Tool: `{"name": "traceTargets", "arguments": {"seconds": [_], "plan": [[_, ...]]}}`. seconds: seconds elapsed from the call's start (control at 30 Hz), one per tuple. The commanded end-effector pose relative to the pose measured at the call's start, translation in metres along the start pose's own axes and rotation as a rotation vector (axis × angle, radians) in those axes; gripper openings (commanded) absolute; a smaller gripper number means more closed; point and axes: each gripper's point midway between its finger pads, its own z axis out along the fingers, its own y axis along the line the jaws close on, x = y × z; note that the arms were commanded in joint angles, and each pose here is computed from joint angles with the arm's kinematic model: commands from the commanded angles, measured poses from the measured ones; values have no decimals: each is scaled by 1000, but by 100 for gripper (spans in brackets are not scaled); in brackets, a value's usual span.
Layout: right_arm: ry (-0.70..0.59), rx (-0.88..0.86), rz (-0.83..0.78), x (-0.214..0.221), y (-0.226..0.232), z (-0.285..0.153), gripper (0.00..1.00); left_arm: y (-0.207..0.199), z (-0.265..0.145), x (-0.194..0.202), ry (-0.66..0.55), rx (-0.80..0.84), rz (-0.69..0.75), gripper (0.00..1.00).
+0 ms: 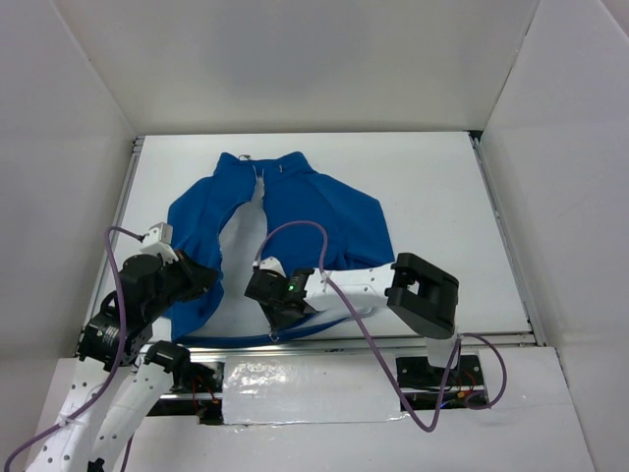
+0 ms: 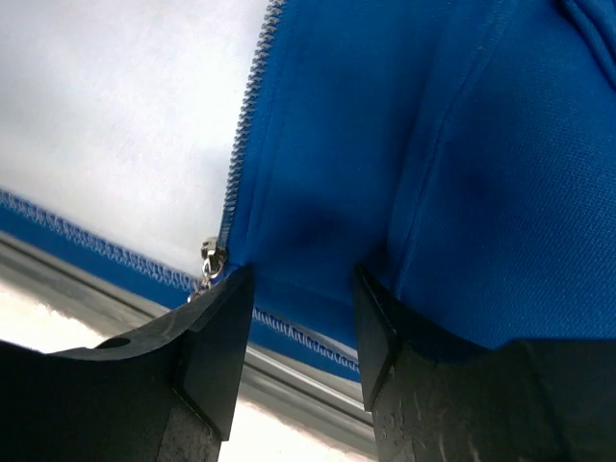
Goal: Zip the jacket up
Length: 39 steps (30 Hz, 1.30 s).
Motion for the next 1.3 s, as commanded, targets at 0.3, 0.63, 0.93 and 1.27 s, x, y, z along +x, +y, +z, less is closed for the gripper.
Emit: {"name": "traceTargets", "arguments": {"seconds": [0.3,0.63,0.93,1.27], "plan": [[-20,37,35,-11,12,-5,56,-14,-3,-6,-28,80,40,0],[-16,94,47,-10,7,1,38,-17,-3,-6,-26,96,47,0],[-11,96,51,-9,7,1,31,-17,-4,-6,-30,103,51,0],[-53,74,72,-18,12,-14,0,-18,-5,-7,-33,105,51,0]]}}
